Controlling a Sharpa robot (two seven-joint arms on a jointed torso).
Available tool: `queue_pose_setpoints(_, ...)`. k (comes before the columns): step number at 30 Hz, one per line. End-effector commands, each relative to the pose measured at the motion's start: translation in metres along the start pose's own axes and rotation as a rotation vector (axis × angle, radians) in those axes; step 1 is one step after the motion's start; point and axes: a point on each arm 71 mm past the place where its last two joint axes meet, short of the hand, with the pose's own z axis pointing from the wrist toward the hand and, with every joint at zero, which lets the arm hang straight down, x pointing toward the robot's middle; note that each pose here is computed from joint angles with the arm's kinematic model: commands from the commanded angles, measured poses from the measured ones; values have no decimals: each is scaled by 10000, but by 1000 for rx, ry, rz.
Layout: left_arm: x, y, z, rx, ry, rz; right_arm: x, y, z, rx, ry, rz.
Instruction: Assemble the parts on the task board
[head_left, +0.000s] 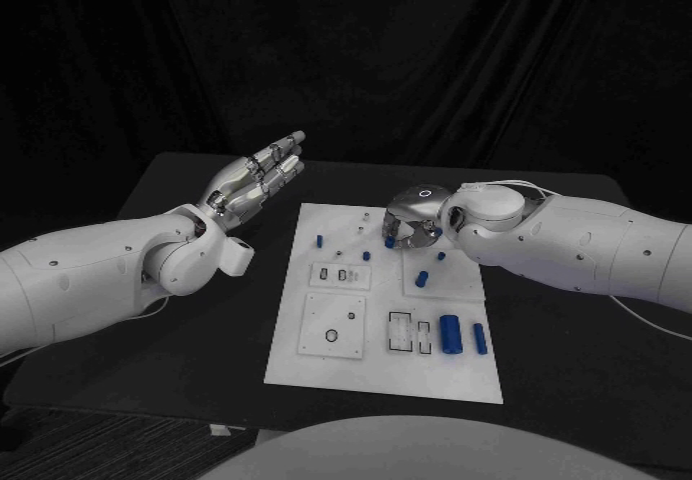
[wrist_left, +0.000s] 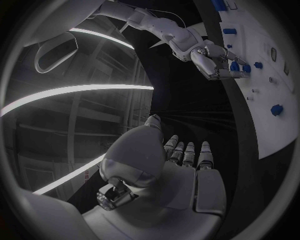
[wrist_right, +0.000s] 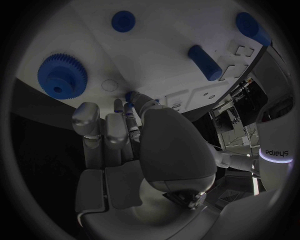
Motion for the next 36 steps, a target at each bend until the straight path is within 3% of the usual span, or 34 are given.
queue_pose_setpoints(1,16,-2,5,6,12,-9,7,6,4,2,-7,-1)
queue_pose_setpoints(36,24,24,22,-10,24,-17,-1,47,22,-19,-10,-1)
